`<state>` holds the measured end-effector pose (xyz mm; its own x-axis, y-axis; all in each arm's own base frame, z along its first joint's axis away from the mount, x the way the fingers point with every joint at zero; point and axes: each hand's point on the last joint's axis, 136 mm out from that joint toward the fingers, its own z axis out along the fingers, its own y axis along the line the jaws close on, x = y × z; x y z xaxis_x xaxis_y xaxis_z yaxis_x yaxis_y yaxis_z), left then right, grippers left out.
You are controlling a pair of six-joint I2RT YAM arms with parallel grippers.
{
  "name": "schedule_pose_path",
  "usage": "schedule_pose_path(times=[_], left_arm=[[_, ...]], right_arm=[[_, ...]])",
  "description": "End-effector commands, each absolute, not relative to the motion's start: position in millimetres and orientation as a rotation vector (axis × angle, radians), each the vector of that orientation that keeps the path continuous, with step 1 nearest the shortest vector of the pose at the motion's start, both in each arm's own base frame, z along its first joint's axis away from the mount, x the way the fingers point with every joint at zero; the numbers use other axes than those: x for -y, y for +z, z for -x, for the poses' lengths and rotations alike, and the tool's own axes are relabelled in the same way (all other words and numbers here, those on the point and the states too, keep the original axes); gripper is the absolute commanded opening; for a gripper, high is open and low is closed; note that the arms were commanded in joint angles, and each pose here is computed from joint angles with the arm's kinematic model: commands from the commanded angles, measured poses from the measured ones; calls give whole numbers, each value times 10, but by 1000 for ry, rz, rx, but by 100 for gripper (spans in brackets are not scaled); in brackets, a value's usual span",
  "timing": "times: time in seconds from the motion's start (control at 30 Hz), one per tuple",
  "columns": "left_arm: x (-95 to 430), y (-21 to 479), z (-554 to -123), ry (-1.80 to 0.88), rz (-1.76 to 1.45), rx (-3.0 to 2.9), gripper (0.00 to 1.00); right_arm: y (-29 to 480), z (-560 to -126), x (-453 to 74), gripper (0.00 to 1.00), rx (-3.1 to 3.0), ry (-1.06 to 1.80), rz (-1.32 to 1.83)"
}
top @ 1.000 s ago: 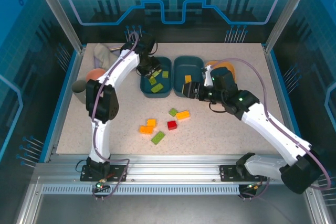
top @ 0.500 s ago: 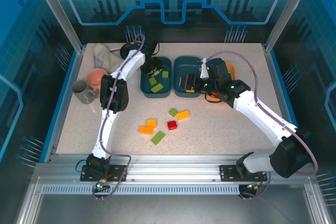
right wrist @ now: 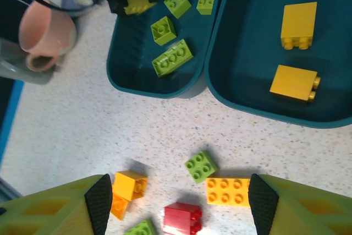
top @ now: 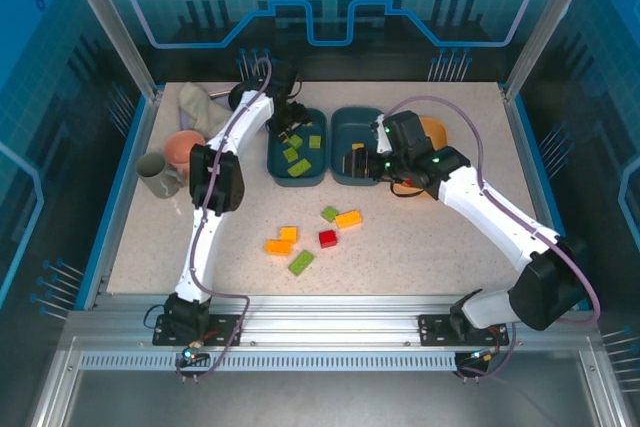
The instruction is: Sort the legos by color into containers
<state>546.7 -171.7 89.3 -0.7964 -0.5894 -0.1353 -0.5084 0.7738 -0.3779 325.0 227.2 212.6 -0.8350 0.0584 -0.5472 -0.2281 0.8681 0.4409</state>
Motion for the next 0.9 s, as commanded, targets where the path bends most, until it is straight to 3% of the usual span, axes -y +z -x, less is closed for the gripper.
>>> schedule_pose_path(times=[0.0,0.23,0.47,0.63,0.87], left_arm=[[1678,1697,-5294,-555,816,-2631,69],[1356,2243,-4471,-518,869,-2543,74],[915,2070,-3217,-428,1013,-2545,74],[839,2011,-2597,-505,1007,-2542,75],[1042,1943,-2263,-720,876,-2549,77]], right_arm=[[1936,-3091,-2258,69,-2543,482,276],[1705,-2682,-2811,70,-2574,420,627],[1378,-2365,-3349,69,-2555,390,931],[1185,-2538,-2962,73,-2635,84,823],[906,-2600,-2463,84,-2784,68,520]])
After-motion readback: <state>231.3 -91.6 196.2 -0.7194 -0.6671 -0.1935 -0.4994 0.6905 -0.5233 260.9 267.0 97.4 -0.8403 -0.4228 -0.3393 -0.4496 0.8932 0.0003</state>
